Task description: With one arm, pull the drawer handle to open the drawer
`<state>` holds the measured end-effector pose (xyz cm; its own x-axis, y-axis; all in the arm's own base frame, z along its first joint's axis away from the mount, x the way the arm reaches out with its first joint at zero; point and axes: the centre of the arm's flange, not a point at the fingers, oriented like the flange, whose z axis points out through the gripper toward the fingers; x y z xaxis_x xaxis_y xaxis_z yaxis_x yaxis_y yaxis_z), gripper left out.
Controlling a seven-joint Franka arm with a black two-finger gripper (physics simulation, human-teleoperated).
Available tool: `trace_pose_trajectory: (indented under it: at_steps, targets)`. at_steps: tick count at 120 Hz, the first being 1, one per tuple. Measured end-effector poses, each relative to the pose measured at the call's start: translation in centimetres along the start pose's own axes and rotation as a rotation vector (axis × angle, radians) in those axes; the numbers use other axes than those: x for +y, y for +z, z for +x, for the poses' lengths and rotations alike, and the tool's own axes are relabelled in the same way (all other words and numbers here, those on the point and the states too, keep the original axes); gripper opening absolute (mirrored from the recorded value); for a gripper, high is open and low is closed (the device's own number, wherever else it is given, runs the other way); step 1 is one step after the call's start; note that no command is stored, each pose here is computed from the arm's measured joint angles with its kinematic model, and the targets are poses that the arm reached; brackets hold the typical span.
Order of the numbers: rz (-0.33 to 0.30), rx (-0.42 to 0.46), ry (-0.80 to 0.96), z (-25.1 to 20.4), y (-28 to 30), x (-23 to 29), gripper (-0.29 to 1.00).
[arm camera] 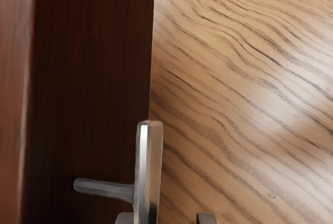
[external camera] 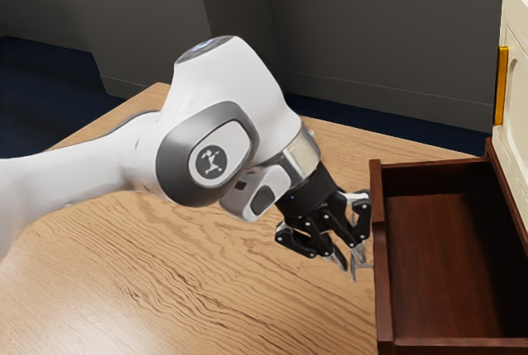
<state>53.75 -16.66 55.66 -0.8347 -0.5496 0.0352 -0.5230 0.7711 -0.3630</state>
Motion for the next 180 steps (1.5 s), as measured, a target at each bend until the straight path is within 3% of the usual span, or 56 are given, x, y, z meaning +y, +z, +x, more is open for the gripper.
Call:
trace_pose_trajectory:
  at_steps: [66,78,103,116,133,156,180]
  targets:
    - [-0.002,-0.019,-0.015,-1.0,-1.2,1.7,0.07]
    - [0.0,-0.028,-0.007,-0.7,-1.7,1.6,0.13]
    - [0.043,-0.136,0.027,1.6,-10.6,-0.3,0.27]
    - [-0.028,-0.236,-0.055,0.3,-18.3,0.5,0.4]
    - [-0.145,-0.26,-0.35,-4.1,-22.7,5.2,0.54]
    - [-0.306,-0.26,-0.711,-6.4,-20.5,7.8,0.64]
    - [-0.344,-0.265,-1.012,-7.7,-19.9,10.1,0.68]
